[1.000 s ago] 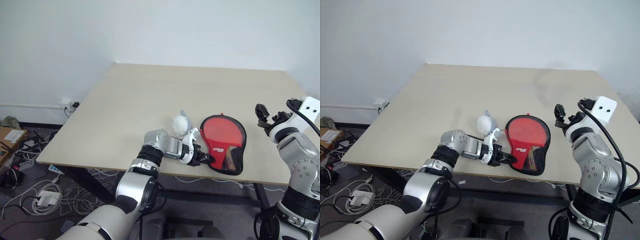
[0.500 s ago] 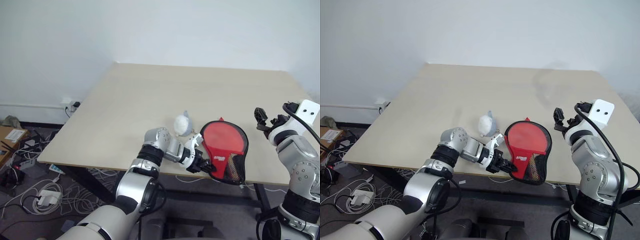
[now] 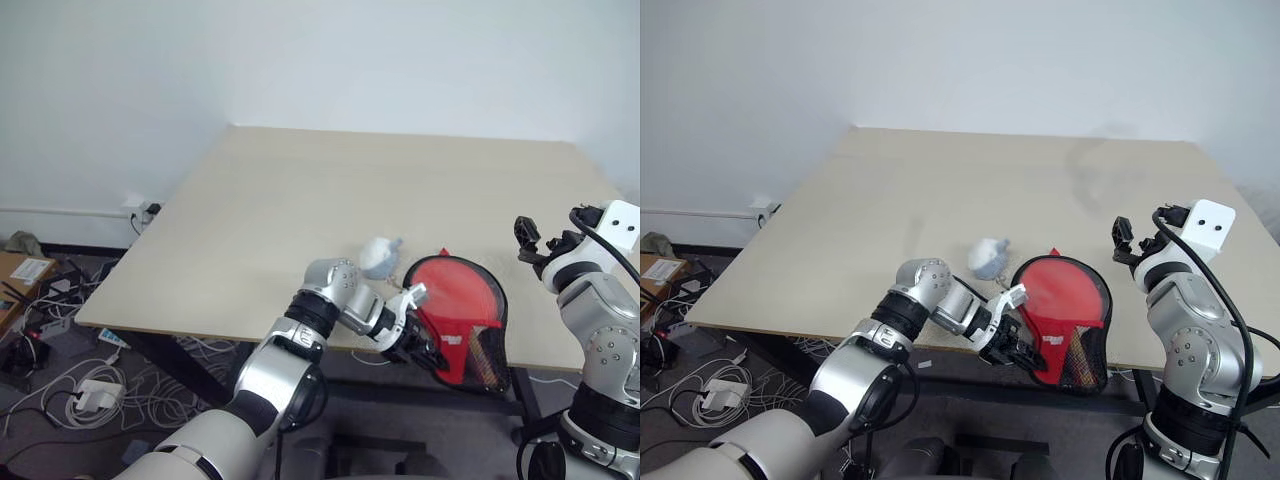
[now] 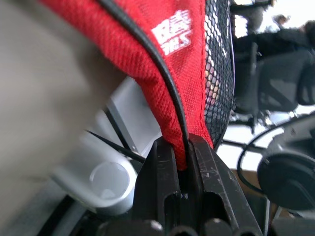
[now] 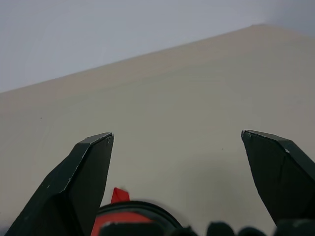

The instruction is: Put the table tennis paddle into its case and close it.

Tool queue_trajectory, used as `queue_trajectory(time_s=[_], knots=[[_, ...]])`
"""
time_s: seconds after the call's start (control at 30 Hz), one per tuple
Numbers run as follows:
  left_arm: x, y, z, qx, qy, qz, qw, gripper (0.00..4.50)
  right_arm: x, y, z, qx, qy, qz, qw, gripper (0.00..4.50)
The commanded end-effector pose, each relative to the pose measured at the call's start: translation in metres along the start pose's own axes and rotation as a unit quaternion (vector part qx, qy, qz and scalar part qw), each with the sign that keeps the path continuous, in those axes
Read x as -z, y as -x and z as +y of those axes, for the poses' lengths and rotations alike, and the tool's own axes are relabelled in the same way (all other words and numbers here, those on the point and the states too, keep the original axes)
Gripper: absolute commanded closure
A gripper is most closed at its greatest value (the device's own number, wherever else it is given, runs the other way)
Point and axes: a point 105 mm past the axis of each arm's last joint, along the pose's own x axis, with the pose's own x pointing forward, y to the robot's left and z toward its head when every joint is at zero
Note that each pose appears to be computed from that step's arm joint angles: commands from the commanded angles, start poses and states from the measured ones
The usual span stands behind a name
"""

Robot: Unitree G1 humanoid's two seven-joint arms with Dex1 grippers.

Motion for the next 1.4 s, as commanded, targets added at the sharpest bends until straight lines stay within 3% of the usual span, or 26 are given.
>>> queue_trajectory(time_s=[0.03,0.3,0.33,0.57,0.73,0.83,1.17,1.4], knots=[[0.026,-0.054,-0.075,0.137,-0.066,0.085,0.985,4.46,-0.016,0.001,0.002,-0.002,0.012,-0.027,1.0,0.0],[0.028,-0.049,-0.07,0.114,-0.122,0.083,0.982,4.46,-0.016,-0.005,0.004,-0.006,0.019,-0.022,1.0,0.0],[0.028,-0.05,-0.069,0.109,-0.126,0.082,0.983,3.94,-0.015,-0.005,0.005,-0.007,0.02,-0.022,1.0,0.0],[0.022,-0.039,-0.06,0.104,-0.098,0.072,0.987,1.73,-0.014,-0.007,0.006,-0.011,0.025,-0.017,0.999,0.0],[0.005,-0.015,-0.048,0.08,-0.126,0.023,0.989,1.73,-0.009,-0.006,0.009,-0.024,0.028,-0.004,0.999,0.0],[-0.003,0.008,-0.044,0.07,-0.179,-0.014,0.981,1.73,0.008,0.0,0.024,-0.085,0.043,0.044,0.994,0.0],[-0.008,0.07,-0.015,0.019,-0.282,-0.098,0.954,1.73,0.048,0.013,0.037,-0.147,0.084,0.121,0.978,0.0],[-0.051,0.122,0.004,-0.076,-0.324,-0.216,0.918,1.73,0.088,0.023,0.045,-0.182,0.077,0.169,0.966,0.0]])
